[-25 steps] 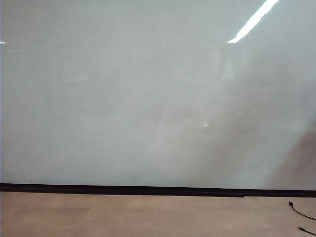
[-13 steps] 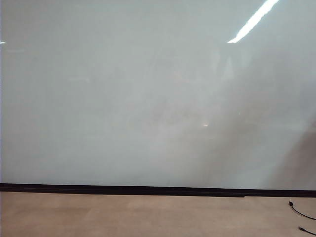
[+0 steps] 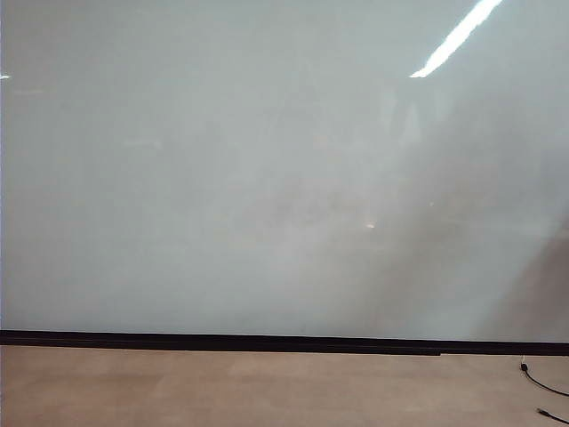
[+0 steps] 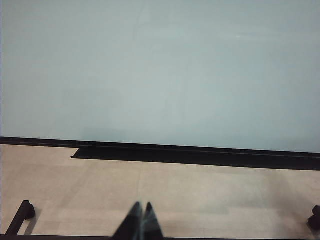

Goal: Pick up the pen on the shelf to the right of the whiteboard and write the letter A.

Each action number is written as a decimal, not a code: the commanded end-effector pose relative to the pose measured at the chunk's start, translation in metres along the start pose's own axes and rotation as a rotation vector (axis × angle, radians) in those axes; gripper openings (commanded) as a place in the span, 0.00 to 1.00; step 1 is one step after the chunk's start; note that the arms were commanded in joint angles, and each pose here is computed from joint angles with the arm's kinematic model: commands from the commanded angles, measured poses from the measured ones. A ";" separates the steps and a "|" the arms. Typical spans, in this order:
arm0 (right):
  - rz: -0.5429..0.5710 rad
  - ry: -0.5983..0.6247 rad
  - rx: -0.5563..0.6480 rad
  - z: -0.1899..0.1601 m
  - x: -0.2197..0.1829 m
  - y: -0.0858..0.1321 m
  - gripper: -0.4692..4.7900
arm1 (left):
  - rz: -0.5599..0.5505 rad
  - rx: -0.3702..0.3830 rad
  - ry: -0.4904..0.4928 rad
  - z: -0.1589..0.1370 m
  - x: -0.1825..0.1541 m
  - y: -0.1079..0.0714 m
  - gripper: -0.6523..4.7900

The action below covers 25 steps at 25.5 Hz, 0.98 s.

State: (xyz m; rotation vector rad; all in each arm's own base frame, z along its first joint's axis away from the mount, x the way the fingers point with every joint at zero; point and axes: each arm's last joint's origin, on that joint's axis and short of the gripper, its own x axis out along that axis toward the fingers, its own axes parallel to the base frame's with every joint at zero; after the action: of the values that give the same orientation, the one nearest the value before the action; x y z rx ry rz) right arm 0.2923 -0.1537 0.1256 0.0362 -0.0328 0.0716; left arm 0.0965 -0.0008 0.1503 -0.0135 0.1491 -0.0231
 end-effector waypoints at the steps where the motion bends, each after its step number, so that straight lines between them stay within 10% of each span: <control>1: 0.006 -0.028 -0.018 0.004 0.001 0.001 0.49 | 0.000 0.004 -0.011 0.002 0.000 0.000 0.11; 25: 0.000 -0.030 -0.018 0.004 0.003 0.003 0.48 | -0.001 0.004 -0.011 0.002 0.000 0.000 0.11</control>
State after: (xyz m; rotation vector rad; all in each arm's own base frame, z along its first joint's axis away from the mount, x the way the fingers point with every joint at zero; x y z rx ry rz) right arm 0.2941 -0.1505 0.1265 0.0315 -0.0410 0.0741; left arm 0.0965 -0.0008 0.1503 -0.0139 0.1491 -0.0231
